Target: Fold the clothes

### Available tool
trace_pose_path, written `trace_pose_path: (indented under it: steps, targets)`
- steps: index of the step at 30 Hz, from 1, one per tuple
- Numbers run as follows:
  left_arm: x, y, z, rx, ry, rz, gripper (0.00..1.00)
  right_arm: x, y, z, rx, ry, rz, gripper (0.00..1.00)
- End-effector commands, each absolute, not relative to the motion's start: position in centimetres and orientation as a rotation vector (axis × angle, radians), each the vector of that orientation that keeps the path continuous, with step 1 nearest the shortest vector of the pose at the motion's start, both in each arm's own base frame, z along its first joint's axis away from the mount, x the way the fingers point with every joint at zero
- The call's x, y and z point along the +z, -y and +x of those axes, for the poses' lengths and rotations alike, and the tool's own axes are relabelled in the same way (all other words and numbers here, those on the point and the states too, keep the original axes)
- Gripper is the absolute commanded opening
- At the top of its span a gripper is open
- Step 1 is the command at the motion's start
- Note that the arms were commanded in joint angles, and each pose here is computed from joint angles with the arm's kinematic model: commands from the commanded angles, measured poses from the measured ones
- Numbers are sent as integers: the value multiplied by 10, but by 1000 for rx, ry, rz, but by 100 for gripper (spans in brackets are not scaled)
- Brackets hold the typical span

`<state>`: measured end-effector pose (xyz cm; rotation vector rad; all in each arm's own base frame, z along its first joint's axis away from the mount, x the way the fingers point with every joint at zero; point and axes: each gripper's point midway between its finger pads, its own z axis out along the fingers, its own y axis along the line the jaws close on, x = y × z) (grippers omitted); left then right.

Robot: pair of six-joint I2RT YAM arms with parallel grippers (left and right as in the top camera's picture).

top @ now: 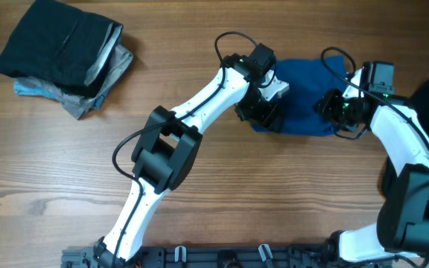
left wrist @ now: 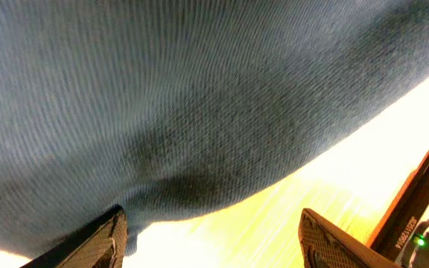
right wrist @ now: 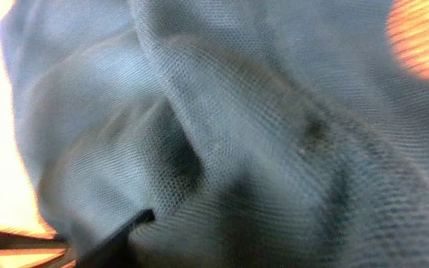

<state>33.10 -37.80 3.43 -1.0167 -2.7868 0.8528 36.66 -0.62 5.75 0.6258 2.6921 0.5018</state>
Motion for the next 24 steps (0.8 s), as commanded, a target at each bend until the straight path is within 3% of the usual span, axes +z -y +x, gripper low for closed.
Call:
trace_pose_path:
  steps: [1, 4, 6, 7, 8, 9, 12, 13, 15, 17, 24]
  targets:
    - [55, 365, 341, 859, 2816, -1006, 69, 107, -16, 370, 754, -2576, 433, 33]
    - [98, 348, 355, 908, 2891, -985, 69, 152, -12, 368, 773, -2453, 395, 12]
    - [127, 333, 370, 953, 2968, -925, 71, 172, -10, 365, 755, -2402, 371, 13]
    - [135, 327, 377, 969, 2996, -895, 71, 176, -11, 364, 752, -2391, 365, 30]
    - [142, 320, 384, 982, 3025, -858, 73, 177, -11, 363, 752, -2391, 364, 60]
    - [146, 313, 392, 993, 3050, -816, 74, 175, -11, 361, 754, -2400, 370, 78]
    - [144, 298, 406, 1010, 3075, -740, 79, 153, -10, 359, 755, -2460, 408, 78]
    - [143, 295, 409, 1007, 3078, -725, 79, 143, -7, 359, 734, -2487, 432, 67]
    - [141, 294, 410, 1007, 3080, -723, 80, 118, 3, 360, 666, -2549, 494, 27]
    - [140, 295, 411, 1008, 3081, -726, 80, 95, 8, 362, 639, -2601, 511, 6]
    - [136, 296, 413, 1008, 3081, -726, 80, -15, 22, 331, 525, -2893, 901, 5]
